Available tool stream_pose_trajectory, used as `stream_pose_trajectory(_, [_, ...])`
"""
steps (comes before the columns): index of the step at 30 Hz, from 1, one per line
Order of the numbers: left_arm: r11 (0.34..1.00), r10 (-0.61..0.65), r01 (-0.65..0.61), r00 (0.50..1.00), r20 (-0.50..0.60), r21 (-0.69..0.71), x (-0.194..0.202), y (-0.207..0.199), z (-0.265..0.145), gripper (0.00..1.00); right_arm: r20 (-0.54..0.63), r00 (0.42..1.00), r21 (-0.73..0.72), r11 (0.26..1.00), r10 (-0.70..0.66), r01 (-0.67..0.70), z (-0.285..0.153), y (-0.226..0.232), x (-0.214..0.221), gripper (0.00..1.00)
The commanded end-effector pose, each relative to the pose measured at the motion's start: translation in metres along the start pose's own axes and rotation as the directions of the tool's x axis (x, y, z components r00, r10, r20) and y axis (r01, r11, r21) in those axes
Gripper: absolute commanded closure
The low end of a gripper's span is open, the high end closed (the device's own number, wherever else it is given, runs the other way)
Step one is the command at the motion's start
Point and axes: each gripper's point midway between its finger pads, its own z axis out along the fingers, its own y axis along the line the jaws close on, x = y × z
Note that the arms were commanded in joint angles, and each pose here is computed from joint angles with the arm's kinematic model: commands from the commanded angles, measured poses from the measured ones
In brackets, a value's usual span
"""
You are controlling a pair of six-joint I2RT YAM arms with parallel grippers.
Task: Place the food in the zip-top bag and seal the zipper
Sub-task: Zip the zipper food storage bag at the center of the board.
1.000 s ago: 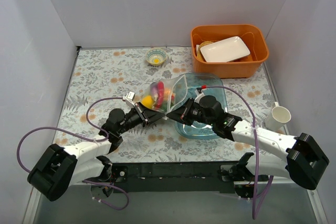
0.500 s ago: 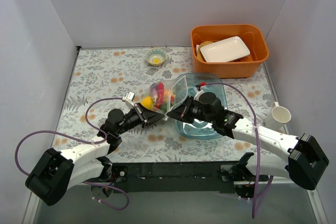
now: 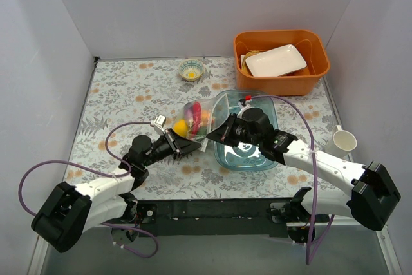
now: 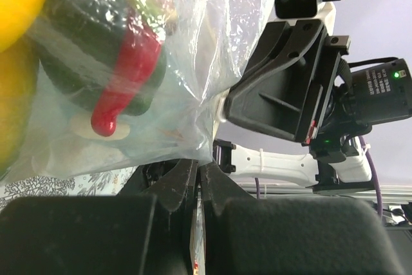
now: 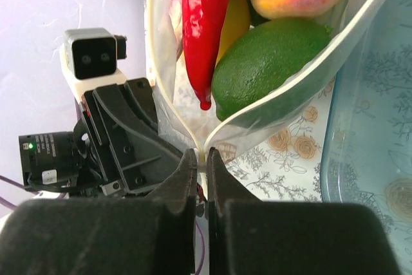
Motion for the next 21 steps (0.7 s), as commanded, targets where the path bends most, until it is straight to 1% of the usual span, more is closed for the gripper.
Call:
stream_pose_trajectory(1, [0.968,-0.249,0.247,0.967,-0.059,-0.041,0.015,-0.001,-0.009,1.00,0.200,0.979,-0.013,0.999,-0.041,0.045,-0.001,0.022,-0.054,0.95])
stream_pose_trajectory(8, [0.968,-0.250,0.247,0.966,-0.062,-0.045,0.016,-0.001,-0.011,1.00,0.211,0.976,-0.006,0.999,-0.046,0.049,-0.003,0.021,-0.058,0.95])
stream_pose_trajectory(14, [0.970,-0.241,0.238,0.969,-0.053,-0.048,0.014,-0.002,-0.013,1.00,0.196,0.979,-0.001,0.999,-0.053,0.054,-0.002,0.018,-0.056,0.95])
stream_pose_trajectory(15, [0.972,-0.234,0.231,0.971,-0.049,-0.053,0.013,-0.002,-0.013,1.00,0.192,0.980,0.000,0.998,-0.059,0.060,-0.001,0.018,-0.056,0.95])
stream_pose_trajectory(16, [0.979,-0.200,0.198,0.979,-0.047,-0.042,0.010,-0.008,-0.012,1.00,0.191,0.980,-0.007,0.998,-0.062,0.064,-0.002,0.021,-0.056,0.95])
stream_pose_trajectory(18, [0.980,-0.184,0.180,0.982,-0.039,-0.086,0.009,-0.003,-0.011,1.00,0.181,0.980,-0.003,0.996,-0.086,0.088,0.000,0.021,-0.056,0.95])
stream_pose_trajectory(19, [0.988,-0.134,0.131,0.990,-0.032,-0.076,0.005,-0.011,-0.010,1.00,0.170,0.981,0.008,0.995,-0.095,0.095,0.001,0.019,-0.054,0.95])
stream_pose_trajectory(20, [0.984,-0.137,0.133,0.990,-0.027,-0.116,0.005,-0.005,-0.010,1.00,0.167,0.980,0.013,0.994,-0.108,0.108,0.002,0.022,-0.056,0.95])
stream_pose_trajectory(21, [0.985,-0.124,0.120,0.992,-0.021,-0.124,0.004,-0.006,-0.011,1.00,0.162,0.979,0.024,0.992,-0.126,0.124,0.003,0.021,-0.056,0.95])
